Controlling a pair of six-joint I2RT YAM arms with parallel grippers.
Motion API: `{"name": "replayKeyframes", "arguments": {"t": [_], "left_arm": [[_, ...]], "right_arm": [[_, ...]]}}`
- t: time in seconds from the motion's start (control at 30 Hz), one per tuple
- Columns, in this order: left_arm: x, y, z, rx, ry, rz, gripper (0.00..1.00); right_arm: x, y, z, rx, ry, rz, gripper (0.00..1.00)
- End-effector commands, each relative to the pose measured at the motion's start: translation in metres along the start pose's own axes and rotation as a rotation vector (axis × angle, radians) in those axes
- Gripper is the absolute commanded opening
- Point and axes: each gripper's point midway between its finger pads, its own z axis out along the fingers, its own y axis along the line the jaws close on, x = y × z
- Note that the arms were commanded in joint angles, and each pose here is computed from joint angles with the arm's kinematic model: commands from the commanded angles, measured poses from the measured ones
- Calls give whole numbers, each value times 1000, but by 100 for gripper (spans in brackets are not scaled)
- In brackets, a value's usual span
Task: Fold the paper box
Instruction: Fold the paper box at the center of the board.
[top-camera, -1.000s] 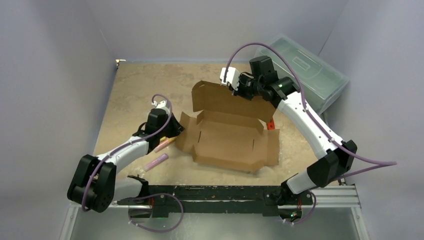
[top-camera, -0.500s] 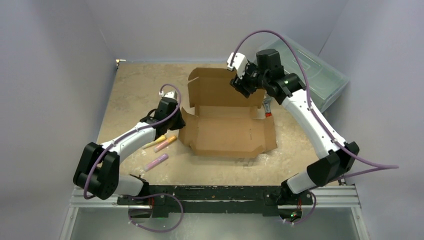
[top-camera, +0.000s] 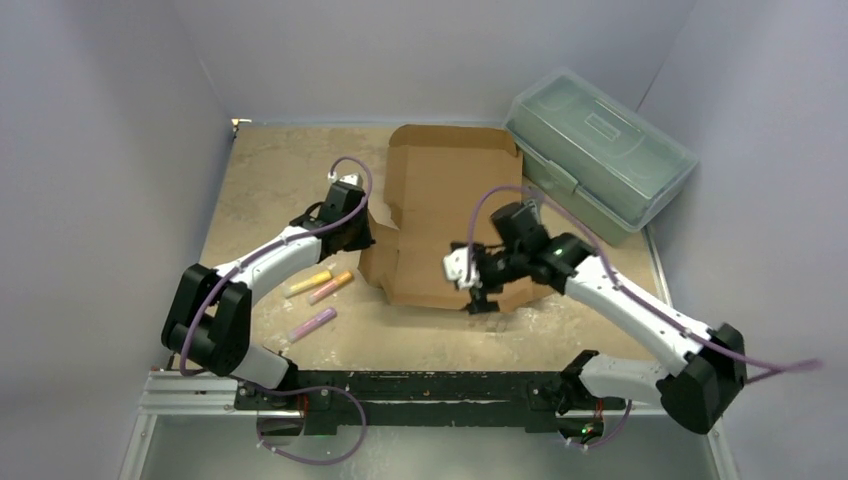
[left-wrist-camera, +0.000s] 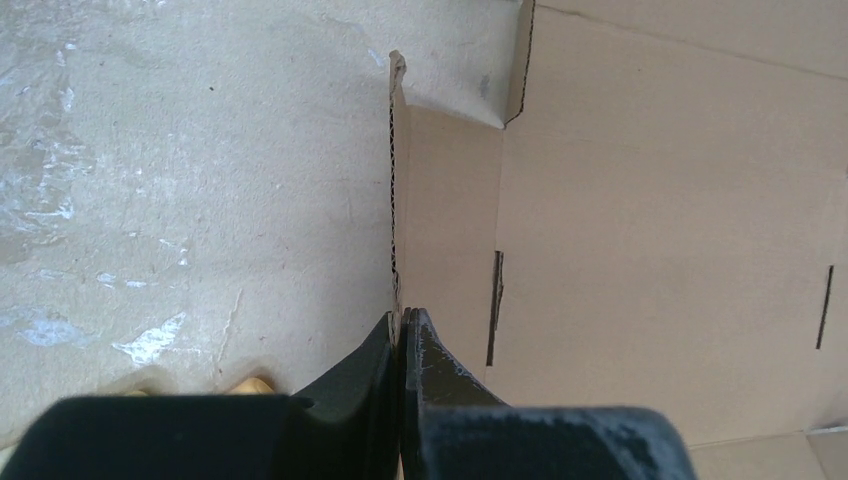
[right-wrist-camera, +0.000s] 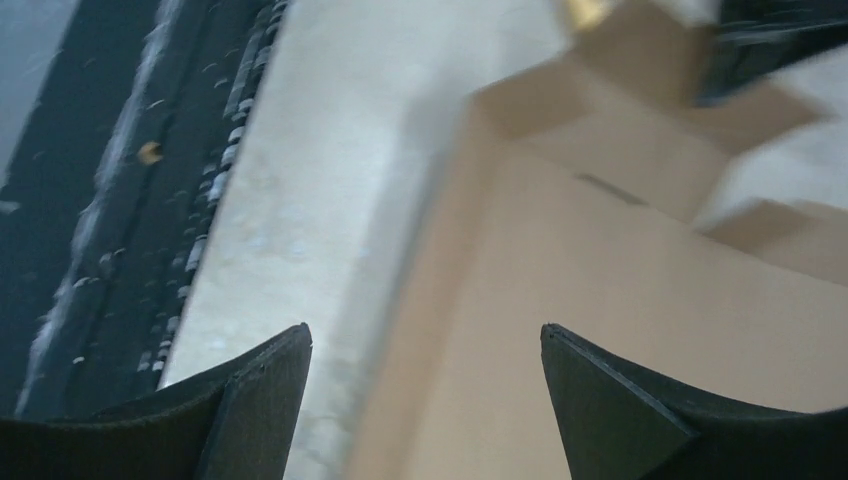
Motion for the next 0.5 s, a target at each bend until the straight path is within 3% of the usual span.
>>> {"name": "replayKeyframes", "arguments": {"t": [0.0,0.2,0.47], "left_arm": [[-18,-11,-3,13,-27,17,1],[-17,-14,0,23,-18,10,1],[-15,-15,1,31,-11,8,1]], "right_arm": [[17,16,45,-3,40,-81,87],[30,18,71,50,60,-84,85],[44,10,92,90,85,-7,73]]}}
